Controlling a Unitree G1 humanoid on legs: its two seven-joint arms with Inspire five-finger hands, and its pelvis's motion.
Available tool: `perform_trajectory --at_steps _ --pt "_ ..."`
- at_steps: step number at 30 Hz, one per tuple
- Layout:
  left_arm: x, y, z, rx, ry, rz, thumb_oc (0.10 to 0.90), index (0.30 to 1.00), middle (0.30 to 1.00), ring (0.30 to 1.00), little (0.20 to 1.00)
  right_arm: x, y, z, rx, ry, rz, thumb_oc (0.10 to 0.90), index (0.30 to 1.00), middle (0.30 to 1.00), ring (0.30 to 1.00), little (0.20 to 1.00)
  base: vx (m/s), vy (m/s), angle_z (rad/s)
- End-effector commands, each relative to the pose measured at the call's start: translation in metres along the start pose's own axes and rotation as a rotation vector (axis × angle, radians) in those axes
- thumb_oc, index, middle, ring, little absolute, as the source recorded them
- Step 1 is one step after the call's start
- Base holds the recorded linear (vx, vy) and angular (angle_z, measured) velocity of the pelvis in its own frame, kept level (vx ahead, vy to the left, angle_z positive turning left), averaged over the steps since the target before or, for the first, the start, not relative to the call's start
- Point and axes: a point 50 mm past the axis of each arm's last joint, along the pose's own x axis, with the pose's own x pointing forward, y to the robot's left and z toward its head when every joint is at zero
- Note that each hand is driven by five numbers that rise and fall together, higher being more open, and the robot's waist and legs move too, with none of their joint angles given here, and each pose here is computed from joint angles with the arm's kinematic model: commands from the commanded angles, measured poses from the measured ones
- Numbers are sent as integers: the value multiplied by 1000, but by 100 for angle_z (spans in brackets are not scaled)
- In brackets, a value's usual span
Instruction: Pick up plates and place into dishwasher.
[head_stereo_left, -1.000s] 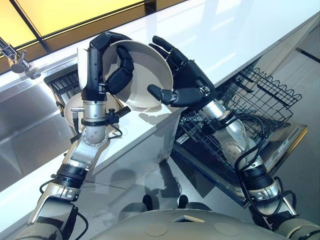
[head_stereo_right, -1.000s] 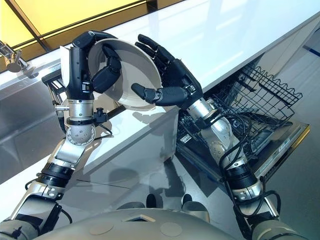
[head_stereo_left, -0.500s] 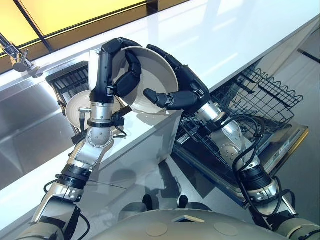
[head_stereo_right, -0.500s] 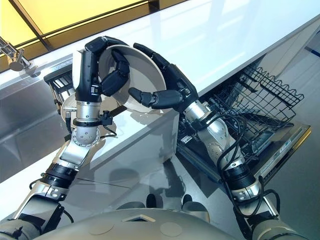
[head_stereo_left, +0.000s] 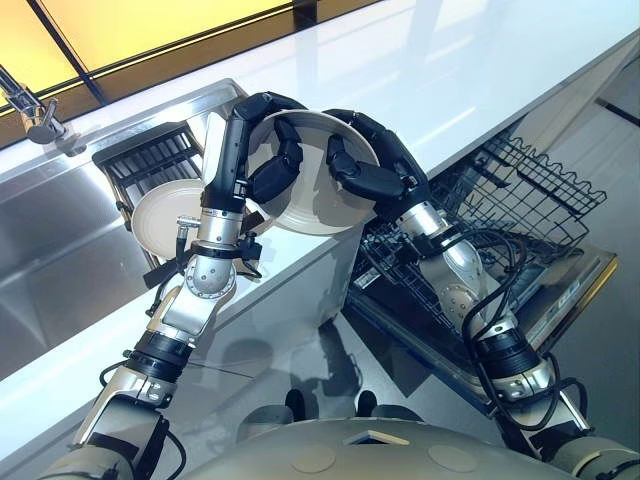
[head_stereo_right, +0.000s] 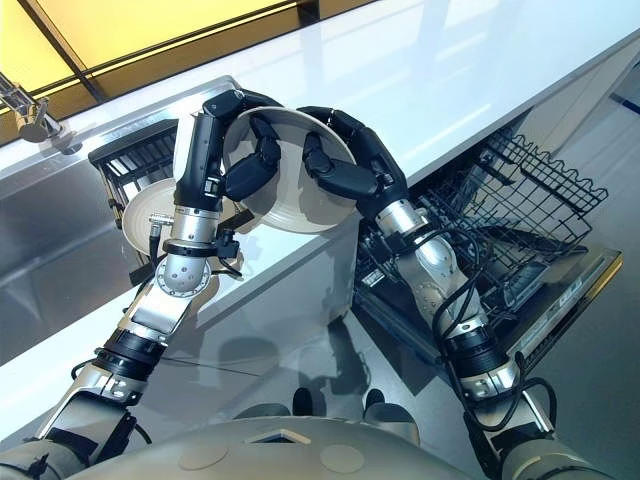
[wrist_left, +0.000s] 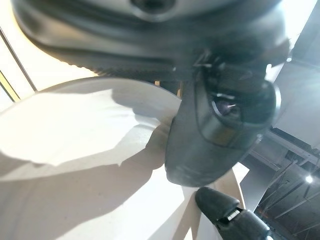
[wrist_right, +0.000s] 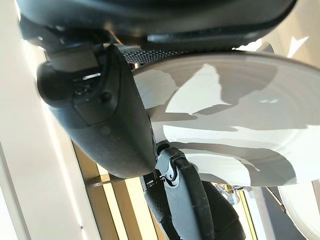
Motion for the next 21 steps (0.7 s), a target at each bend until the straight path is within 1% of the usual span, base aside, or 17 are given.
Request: perform_trajectory --at_steps 1,8,9,10,11,12,21 --pt "28 -3 54 -141 -359 49 100 300 300 300 200 17 21 42 59 -252 147 100 300 300 300 200 0 0 0" --pt "30 1 57 -108 -386 84 100 300 300 300 200 15 17 33 61 -197 138 100 300 300 300 200 3 0 2" --pt "30 1 57 -107 -386 86 100 300 300 300 200 15 17 32 56 -188 138 127 324 324 324 227 0 0 0" --pt "30 2 57 -106 -386 90 100 300 300 300 200 15 17 29 51 -168 146 300 472 472 472 400 0 0 0" --pt "29 3 57 -104 -385 92 100 300 300 300 200 14 16 27 42 -152 151 558 693 693 693 658 0 0 0" --pt "29 3 57 -101 -385 93 100 300 300 300 200 13 16 26 35 -136 154 800 900 900 900 900 0 0 0" --pt "28 12 53 -86 -373 133 100 300 300 300 200 13 13 22 4 -66 216 800 900 900 900 900 0 0 0"
